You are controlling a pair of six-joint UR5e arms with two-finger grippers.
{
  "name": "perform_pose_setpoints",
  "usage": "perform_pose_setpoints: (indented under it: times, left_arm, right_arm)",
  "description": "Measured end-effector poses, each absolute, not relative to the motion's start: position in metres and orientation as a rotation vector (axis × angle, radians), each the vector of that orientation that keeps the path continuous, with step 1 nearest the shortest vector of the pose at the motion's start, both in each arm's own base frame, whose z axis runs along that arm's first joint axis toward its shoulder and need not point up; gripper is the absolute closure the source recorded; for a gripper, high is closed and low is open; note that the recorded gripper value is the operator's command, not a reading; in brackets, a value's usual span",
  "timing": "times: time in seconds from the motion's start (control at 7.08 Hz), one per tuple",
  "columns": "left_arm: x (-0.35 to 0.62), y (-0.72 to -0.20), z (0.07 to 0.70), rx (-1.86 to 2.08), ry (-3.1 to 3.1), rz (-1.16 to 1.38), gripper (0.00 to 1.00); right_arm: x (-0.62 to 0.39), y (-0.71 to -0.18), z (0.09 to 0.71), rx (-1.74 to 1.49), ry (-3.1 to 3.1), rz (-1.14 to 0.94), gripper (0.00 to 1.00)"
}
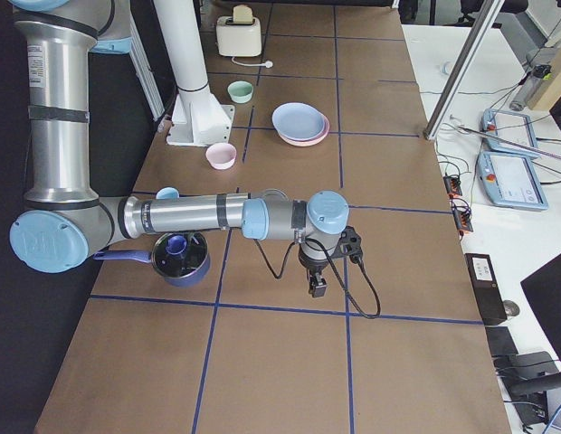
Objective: Stack three plates with pink and blue
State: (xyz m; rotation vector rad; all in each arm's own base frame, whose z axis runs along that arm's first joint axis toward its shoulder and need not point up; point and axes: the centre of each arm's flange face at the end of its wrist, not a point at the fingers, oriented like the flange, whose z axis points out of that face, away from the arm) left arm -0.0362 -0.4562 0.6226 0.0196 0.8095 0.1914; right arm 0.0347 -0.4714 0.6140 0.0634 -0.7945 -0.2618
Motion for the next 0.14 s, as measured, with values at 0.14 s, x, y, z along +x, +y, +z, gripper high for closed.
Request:
perform_pose_setpoints:
  times: [0.14]
  left_arm:
    - [-0.0374,-0.457,0.6241,0.017,0.793,0.19,0.0]
  right_arm:
    - [0.0346,-0.4713,0.6144,0.064,-0.796,-0.261,0.0]
